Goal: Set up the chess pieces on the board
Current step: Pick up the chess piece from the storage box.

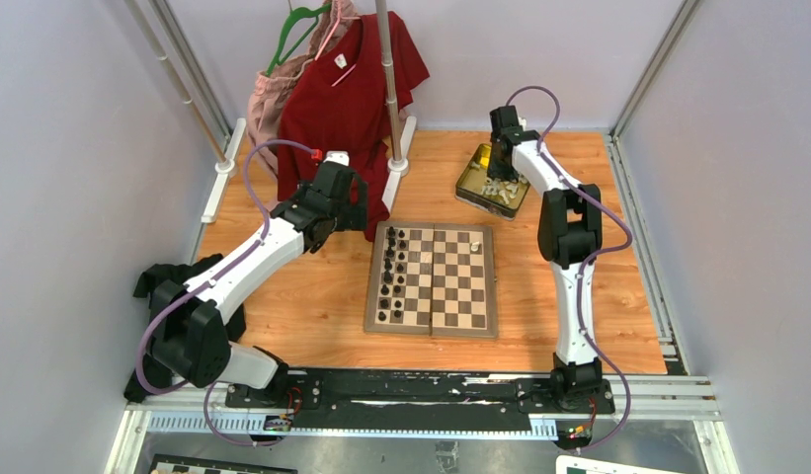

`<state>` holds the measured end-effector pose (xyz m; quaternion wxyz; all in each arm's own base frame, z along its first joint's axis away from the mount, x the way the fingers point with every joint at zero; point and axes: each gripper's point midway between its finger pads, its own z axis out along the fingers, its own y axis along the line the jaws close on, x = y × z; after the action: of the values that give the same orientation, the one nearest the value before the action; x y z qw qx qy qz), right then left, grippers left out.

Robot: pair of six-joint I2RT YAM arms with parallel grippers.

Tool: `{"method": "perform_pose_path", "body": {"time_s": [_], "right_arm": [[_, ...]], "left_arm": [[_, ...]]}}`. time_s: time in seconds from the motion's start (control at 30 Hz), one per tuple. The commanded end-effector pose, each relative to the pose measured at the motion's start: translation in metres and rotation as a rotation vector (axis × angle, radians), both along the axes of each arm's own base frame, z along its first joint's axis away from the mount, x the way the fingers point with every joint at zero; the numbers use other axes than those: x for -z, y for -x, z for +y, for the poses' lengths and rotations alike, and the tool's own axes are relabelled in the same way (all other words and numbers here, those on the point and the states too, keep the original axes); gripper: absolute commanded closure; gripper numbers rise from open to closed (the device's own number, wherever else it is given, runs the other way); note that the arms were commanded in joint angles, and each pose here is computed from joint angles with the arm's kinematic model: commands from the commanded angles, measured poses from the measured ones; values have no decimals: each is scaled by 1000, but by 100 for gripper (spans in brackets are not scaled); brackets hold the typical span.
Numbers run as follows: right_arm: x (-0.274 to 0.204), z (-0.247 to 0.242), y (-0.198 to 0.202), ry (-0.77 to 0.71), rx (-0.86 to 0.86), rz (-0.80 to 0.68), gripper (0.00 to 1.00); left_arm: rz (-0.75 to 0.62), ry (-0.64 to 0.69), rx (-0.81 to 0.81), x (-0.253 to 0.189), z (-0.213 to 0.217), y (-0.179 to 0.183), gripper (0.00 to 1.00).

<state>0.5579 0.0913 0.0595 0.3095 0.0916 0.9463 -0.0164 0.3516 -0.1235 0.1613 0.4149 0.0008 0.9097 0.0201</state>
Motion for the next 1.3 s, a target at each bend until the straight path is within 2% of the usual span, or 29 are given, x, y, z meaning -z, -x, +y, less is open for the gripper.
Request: {"method": "perform_pose_path", "body": {"time_s": [0.0,0.17,0.37,0.8,0.97,1.27], "right_arm": [[7,-4,-2,1,-2,13,73],[11,-7,-2,1,4,19,78],[5,-10,-3,4,-3,8,100],[-72,1,3,28,-86,-128,100],[-91,22,34,24,-142,-131,100],[-85,84,105,48,-309,-77,100]], "left_arm": [[-21,15,0,-8,-3,-8,0],[-18,14,2,-7,-4,-8,0],[-16,13,2,-6,-4,-9,0],[-39,26,7,-13,-6,-11,0],[-49,28,13,-17,-6,-11,0],[-66,49,21,-19,-7,-7,0]]}}
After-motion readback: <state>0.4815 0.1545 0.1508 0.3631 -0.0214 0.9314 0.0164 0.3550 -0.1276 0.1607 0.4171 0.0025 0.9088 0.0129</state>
